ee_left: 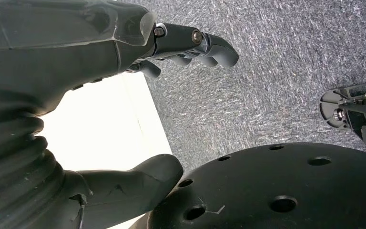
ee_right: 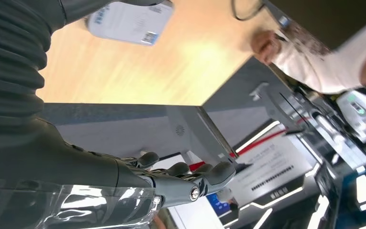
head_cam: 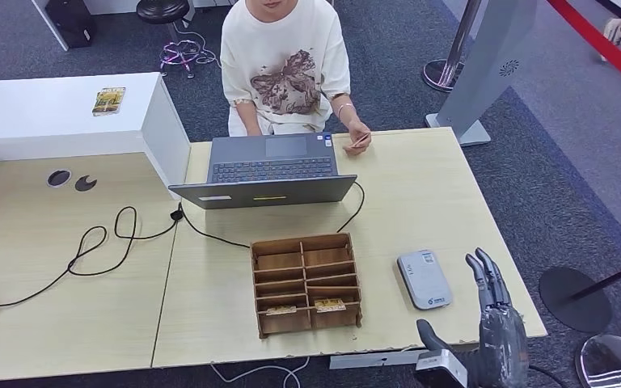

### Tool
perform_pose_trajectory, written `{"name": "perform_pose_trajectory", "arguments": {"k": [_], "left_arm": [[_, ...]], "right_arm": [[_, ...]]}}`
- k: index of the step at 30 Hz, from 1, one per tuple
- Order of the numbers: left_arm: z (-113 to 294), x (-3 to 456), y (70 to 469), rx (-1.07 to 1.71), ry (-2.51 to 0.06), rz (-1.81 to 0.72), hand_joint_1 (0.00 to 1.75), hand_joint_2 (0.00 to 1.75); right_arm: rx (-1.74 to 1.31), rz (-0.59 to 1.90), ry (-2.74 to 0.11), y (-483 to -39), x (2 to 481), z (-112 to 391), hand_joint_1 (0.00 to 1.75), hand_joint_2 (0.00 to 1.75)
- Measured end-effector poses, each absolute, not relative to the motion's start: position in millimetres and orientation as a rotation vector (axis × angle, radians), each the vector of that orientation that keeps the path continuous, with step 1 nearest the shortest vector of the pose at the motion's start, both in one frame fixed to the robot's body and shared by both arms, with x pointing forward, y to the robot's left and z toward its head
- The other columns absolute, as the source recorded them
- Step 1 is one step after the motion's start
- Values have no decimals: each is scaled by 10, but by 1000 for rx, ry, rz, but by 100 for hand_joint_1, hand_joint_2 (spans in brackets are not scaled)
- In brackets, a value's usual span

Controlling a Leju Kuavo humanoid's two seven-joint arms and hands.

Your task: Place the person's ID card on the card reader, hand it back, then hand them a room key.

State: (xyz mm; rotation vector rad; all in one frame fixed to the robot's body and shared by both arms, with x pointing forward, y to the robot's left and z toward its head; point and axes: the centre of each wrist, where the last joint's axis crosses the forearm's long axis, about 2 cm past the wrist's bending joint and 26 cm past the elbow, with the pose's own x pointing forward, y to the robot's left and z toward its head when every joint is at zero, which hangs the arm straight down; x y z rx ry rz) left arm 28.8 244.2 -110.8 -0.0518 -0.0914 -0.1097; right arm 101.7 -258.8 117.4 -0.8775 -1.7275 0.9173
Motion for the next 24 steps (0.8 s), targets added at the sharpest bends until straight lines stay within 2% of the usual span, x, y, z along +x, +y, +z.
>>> {"name": "perform_pose_trajectory", "arguments": {"k": [10, 24], "left_arm": [[-1108, 290, 2444, -54, -101, -115, 0, 175], [-1108, 295, 2447, -54, -101, -110, 0, 175]], "right_arm": [[-996, 1124, -1647, -2550, 878, 1097, 0, 175], [-1075, 1249, -1634, -2468, 935, 1050, 0, 175]]}}
